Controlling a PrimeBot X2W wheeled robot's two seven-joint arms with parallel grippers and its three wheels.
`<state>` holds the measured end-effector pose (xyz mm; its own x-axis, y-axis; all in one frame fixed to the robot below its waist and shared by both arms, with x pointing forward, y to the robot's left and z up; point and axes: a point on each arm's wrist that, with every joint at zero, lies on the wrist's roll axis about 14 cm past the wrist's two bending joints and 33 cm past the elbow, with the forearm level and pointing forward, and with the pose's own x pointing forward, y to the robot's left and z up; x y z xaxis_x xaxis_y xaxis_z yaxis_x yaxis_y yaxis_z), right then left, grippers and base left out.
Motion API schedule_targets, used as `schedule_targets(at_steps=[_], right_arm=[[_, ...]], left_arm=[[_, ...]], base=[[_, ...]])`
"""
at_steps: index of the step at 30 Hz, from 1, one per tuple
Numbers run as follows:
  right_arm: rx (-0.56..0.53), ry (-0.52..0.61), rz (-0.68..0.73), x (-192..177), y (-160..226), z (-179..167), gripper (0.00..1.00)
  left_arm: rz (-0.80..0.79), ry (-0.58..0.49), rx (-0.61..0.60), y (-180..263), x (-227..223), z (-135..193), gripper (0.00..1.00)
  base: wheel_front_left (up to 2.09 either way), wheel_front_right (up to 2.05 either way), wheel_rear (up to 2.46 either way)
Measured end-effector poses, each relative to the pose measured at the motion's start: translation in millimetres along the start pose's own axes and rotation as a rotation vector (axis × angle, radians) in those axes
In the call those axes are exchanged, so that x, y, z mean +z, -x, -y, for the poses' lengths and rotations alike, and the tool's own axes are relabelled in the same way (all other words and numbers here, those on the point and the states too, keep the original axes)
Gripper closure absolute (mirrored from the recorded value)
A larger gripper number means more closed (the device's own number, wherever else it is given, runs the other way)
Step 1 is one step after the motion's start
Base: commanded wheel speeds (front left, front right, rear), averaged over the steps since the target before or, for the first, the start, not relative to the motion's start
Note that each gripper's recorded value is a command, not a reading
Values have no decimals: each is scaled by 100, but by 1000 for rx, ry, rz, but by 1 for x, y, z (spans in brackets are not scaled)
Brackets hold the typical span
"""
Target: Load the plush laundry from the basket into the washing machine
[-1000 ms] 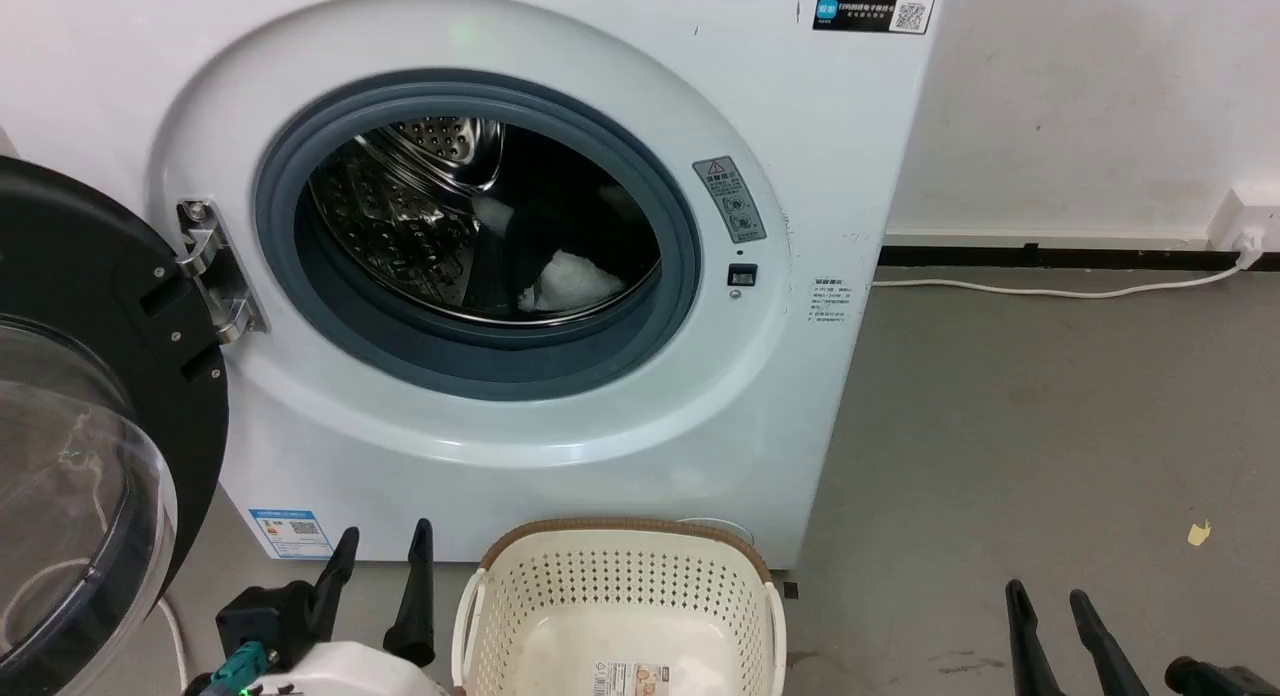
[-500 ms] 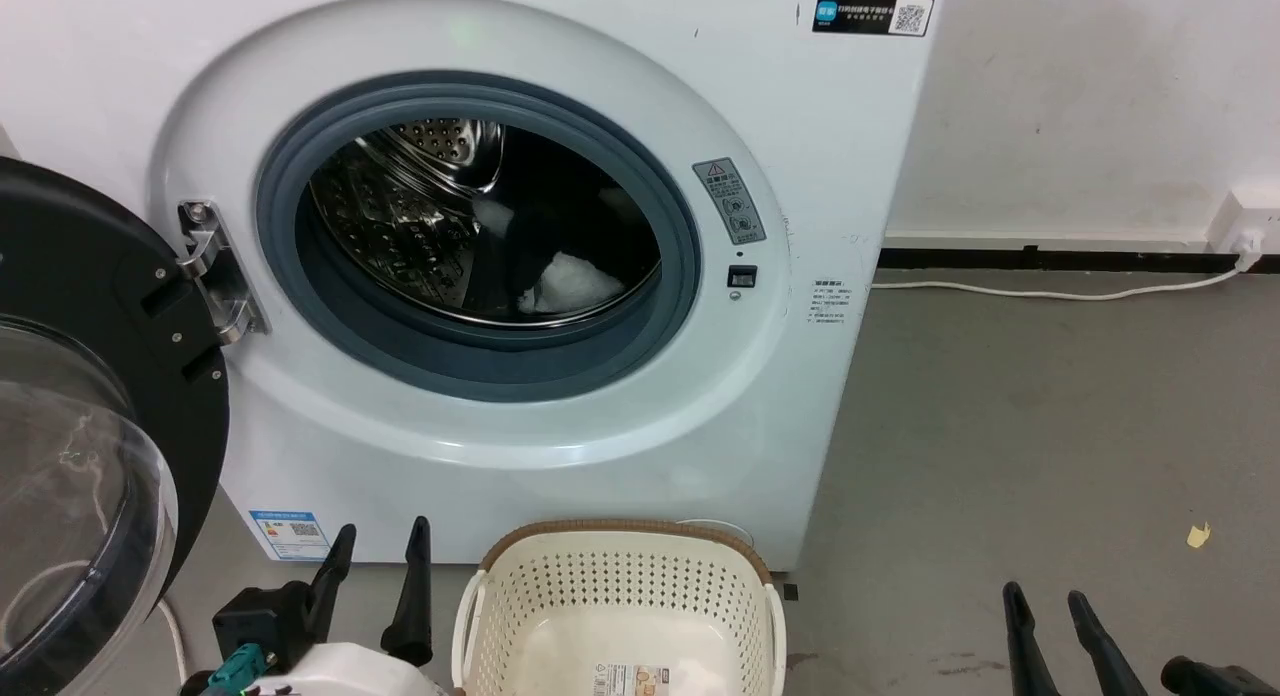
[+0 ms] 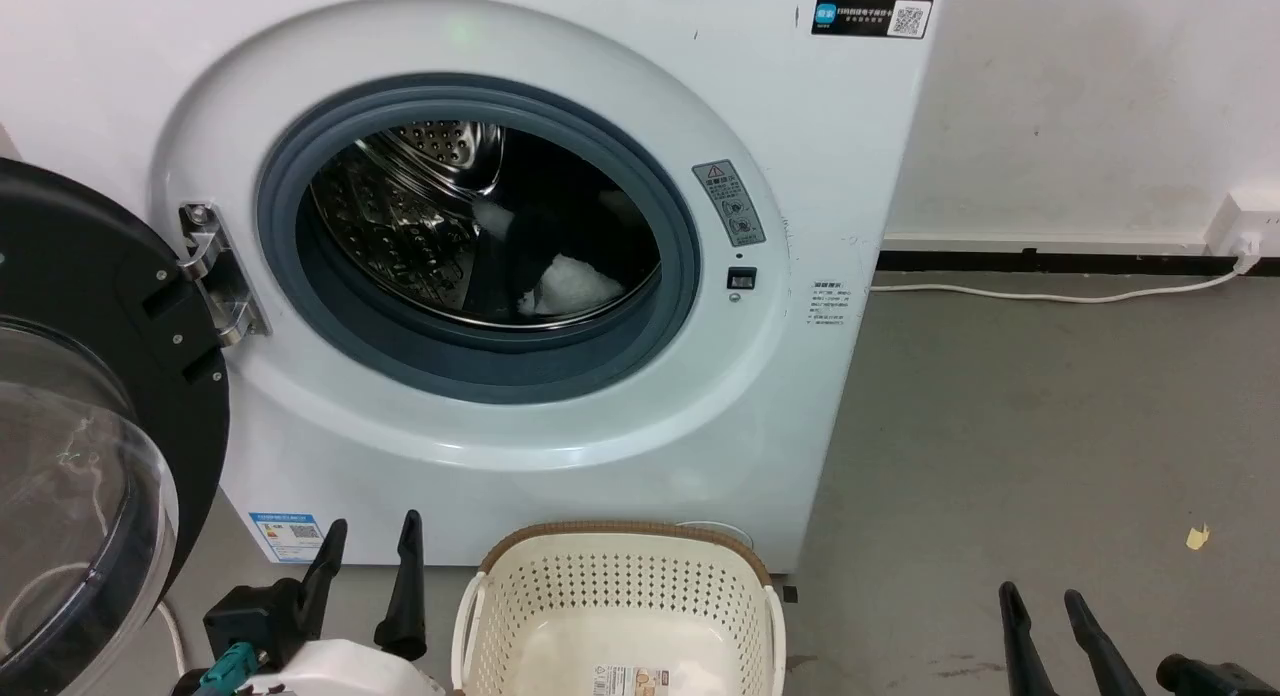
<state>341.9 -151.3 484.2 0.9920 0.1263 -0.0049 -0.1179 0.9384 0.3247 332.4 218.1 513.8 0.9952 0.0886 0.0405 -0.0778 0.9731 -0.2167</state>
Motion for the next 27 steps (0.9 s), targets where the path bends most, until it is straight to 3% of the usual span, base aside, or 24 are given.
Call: schedule_targets(at_steps=[3,4,27], right_arm=[[0,0,1,0,0,0,0],[0,0,1,0,0,0,100],[-2,40,-16,0,0,2,100]], left_arm=[[3,1,-2,0,1,1,0],[3,0,-2,0,1,1,100],[5,-24,-26,-7,2,10,100]], base=[[0,0,0],[0,0,0],[0,0,0]])
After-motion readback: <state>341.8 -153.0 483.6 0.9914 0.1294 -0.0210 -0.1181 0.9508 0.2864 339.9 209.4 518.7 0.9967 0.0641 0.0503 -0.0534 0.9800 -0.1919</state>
